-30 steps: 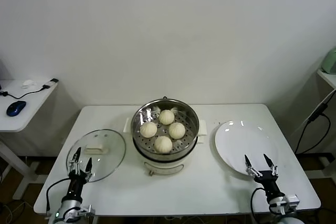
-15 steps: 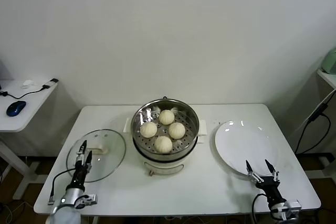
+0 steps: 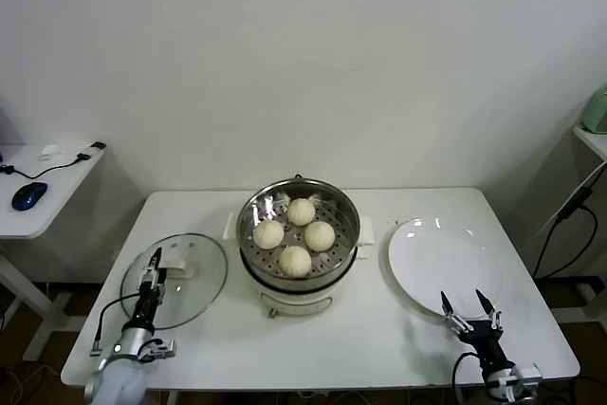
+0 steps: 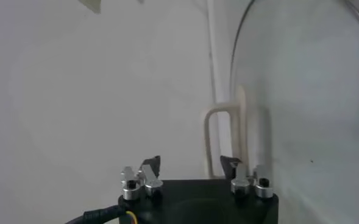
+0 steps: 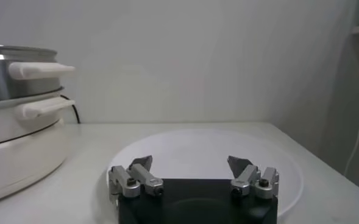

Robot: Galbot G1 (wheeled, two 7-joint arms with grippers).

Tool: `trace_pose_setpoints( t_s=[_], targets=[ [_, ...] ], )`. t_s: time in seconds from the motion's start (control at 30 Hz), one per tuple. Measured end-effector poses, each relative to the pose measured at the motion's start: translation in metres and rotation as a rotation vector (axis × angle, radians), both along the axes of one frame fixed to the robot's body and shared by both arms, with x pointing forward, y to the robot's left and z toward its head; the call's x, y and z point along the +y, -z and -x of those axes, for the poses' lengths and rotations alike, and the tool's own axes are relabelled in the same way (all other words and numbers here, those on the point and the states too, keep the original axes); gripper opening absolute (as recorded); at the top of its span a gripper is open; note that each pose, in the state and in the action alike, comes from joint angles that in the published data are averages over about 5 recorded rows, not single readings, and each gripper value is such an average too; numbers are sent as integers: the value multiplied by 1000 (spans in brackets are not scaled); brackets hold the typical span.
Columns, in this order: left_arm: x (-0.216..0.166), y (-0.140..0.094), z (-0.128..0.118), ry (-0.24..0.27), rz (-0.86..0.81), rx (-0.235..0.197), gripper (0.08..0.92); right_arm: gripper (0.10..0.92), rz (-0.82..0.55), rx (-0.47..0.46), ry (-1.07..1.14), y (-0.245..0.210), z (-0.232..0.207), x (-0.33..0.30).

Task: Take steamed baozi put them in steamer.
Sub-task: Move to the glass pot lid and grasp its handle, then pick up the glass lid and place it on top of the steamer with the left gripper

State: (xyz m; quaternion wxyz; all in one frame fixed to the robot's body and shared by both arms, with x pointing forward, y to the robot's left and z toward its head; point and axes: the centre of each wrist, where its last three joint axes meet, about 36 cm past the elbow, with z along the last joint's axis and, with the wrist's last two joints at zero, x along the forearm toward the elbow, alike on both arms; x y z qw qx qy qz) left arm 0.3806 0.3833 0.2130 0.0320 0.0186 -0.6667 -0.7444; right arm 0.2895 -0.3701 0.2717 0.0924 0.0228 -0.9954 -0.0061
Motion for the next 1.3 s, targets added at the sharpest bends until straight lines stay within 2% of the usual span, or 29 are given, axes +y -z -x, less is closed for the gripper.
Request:
trace_pose_setpoints(
  t_s=[0.5,0.6,0.7,0.87,1.03,1.17,1.3],
  targets=[
    [-3,3,-7,-1,60,18,184,823,16,-4,-12,-4,-2,2],
    [-1,-2,-5,-19,73,18,141,823,19,-5,-14,-5,-1,1],
    [1,-13,-4,-46,89,13,138,823,22,-6,-15,-6,-1,2],
    [3,-48,1,-113,132,3,138,823,29,-4,-10,-9,-3,5],
    [4,-99,8,-180,161,-7,138,823,45,1,-1,-12,-5,10],
    [-10,-146,7,-199,176,-37,138,823,62,1,5,-13,-7,16],
    [-38,-187,6,-191,191,-72,138,823,82,0,3,-15,-8,21]
  ],
)
